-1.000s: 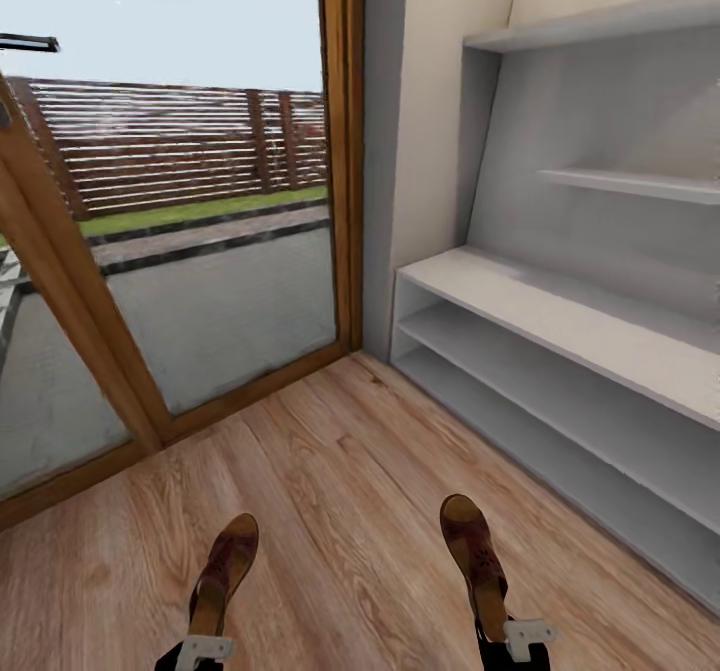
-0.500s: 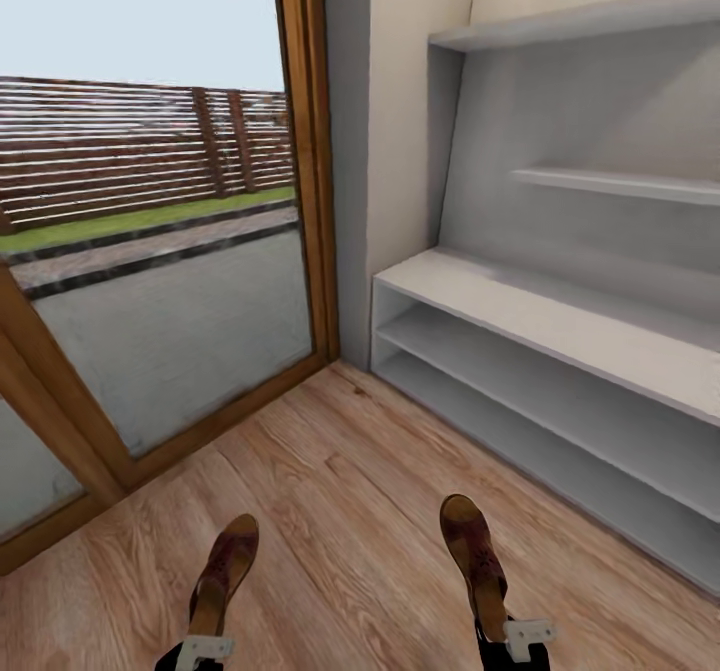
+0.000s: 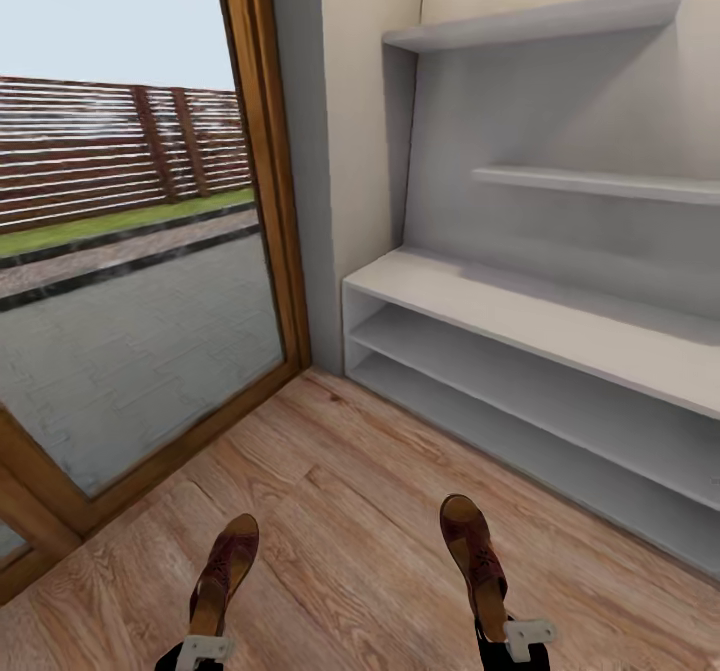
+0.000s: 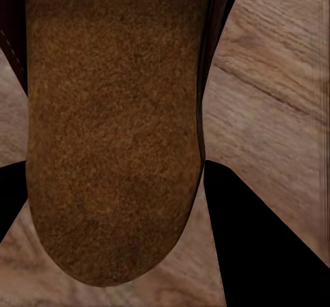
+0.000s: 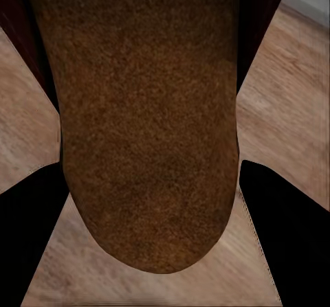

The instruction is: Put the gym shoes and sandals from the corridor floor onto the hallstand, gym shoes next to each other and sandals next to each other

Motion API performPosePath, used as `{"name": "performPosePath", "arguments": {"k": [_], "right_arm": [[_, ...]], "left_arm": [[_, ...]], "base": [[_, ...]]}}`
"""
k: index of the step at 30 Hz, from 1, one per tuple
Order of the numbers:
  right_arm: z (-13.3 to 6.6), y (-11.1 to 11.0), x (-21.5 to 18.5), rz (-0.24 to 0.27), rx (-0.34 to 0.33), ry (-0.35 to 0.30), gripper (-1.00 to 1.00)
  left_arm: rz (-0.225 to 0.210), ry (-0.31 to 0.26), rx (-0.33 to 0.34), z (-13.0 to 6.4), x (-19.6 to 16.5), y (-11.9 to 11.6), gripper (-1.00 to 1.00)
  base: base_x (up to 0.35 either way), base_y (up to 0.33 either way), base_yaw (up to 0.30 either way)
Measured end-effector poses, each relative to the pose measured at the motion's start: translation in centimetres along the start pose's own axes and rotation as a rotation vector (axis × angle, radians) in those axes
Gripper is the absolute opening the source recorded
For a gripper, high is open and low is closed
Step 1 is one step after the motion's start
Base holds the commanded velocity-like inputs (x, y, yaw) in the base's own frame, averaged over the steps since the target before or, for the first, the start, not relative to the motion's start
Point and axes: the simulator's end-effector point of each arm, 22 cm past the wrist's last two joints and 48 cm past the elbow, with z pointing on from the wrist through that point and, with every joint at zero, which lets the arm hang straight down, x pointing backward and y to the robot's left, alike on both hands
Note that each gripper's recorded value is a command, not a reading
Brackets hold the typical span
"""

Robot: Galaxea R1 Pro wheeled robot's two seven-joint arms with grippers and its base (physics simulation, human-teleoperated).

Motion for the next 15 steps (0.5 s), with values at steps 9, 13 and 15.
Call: {"name": "performPosePath", "arguments": {"k": [9,13,15], "right_arm": [[0.00,0.03,0.00,0.001,0.000,0.000,-1.00],[0.00,0.04,0.00,0.000,0.000,0.000,-1.00],[0.00,0.03,0.00,0.001,0.000,0.000,-1.00]], "left_arm": [[0.000,0.001,0.001,-0.02,0.05,-0.02,-1.00],[-0.002,0.001,-0.001,-0.01,0.03,0.06,-1.00],[-0.014,0.001,-0.008,0.00,0.01,0.26,-1.00]], "base": [[0.001,0.001,-0.264],[0.000,0.000,-0.264],[0.000,0.000,-0.264]]}}
